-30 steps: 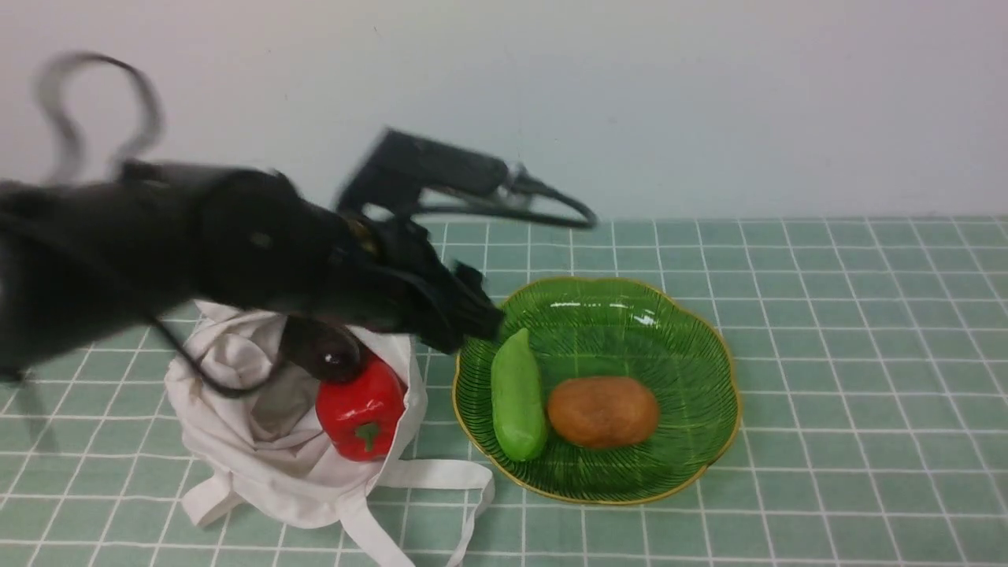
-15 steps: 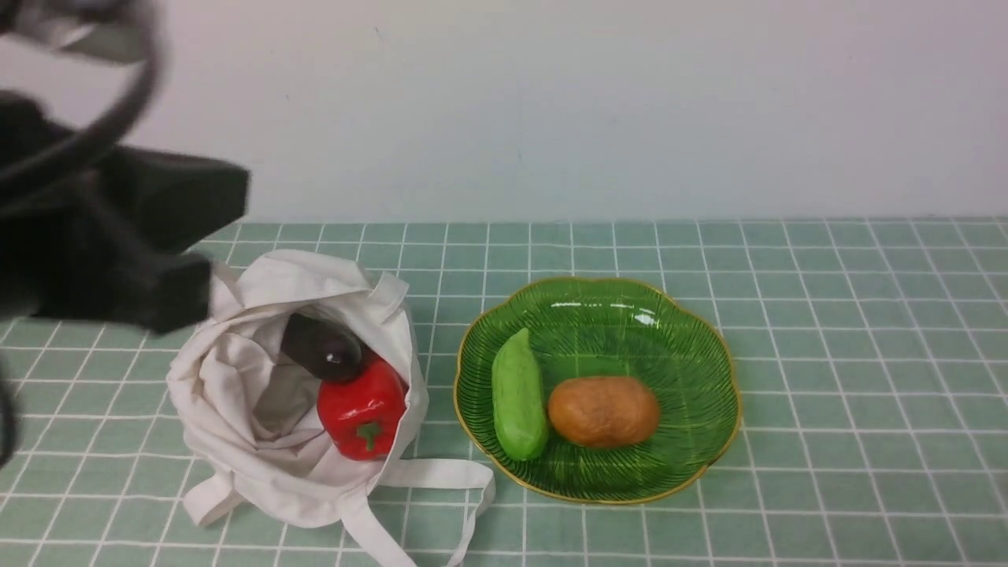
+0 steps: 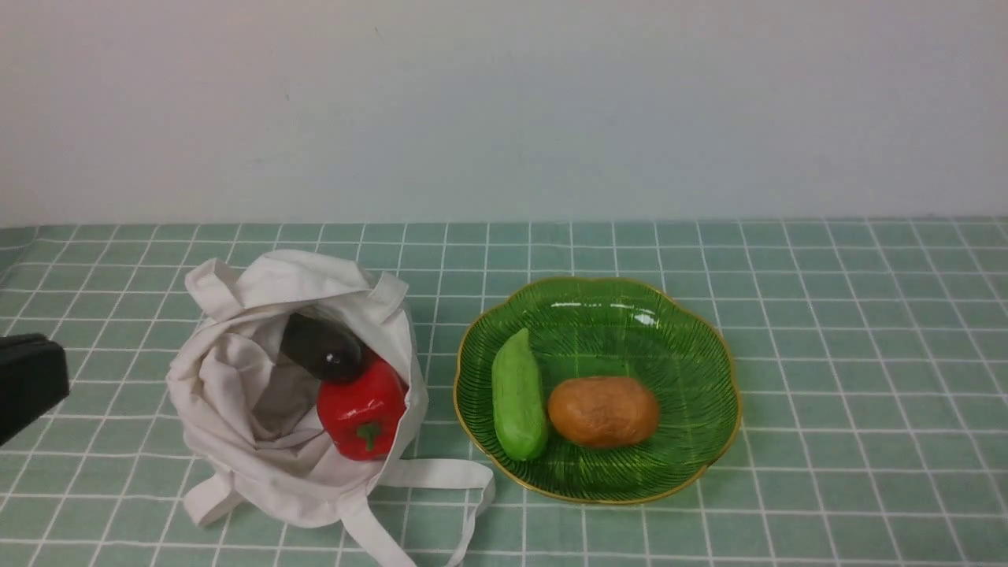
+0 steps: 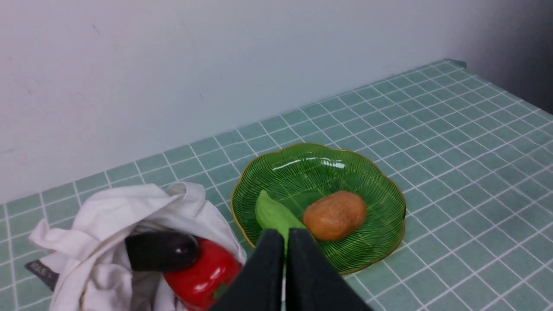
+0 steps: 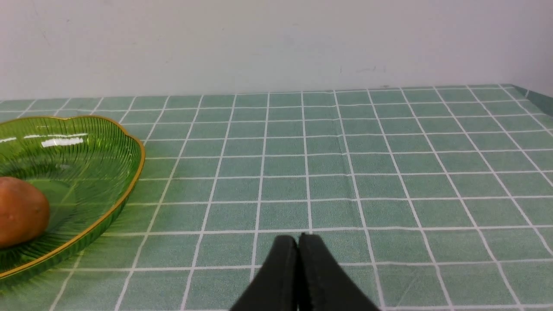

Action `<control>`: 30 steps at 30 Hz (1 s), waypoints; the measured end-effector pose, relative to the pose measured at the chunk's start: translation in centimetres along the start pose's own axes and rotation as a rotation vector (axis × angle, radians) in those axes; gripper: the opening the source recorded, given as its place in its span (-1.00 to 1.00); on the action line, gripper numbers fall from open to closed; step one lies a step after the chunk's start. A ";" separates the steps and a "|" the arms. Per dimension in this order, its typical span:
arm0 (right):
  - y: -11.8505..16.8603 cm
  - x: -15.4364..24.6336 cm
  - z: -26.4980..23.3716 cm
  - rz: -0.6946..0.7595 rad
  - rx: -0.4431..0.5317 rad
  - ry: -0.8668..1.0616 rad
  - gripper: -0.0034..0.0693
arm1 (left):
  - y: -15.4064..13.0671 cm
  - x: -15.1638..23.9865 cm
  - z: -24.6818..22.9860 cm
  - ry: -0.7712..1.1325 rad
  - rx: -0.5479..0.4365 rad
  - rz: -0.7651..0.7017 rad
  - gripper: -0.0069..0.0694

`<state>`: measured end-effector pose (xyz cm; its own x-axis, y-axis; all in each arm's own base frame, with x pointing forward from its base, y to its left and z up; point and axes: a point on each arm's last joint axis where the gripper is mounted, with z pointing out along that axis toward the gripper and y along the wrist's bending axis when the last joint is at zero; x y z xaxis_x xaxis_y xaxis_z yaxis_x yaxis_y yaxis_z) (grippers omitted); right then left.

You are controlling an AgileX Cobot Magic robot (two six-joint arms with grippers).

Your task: Take vegetables from cloth bag on blue coffee tablecloth place on plate.

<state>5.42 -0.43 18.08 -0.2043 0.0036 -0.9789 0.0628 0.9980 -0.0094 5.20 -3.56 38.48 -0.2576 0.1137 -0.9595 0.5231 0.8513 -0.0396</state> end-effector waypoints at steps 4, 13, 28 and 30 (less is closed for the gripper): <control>0.0 0.0 0.0 0.000 0.000 0.000 -0.93 | 0.3 0.2 -1.0 -0.028 -0.039 0.041 -0.84; 0.0 0.0 0.0 0.000 0.000 0.000 -0.93 | 1.7 6.4 0.6 -0.114 -0.227 0.015 -0.84; 0.0 0.0 0.0 0.000 0.000 0.000 -0.93 | 3.5 20.9 4.4 0.024 -0.468 -0.085 -0.84; 0.0 0.0 0.0 0.000 0.000 0.000 -0.93 | 3.5 20.9 4.4 0.025 -0.468 -0.085 -0.84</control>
<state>5.42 -0.43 18.08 -0.2043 0.0036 -0.9789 0.0628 0.9980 -0.0094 5.22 -0.40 17.04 -0.3059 0.0408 -0.9512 0.0782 0.9968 0.0176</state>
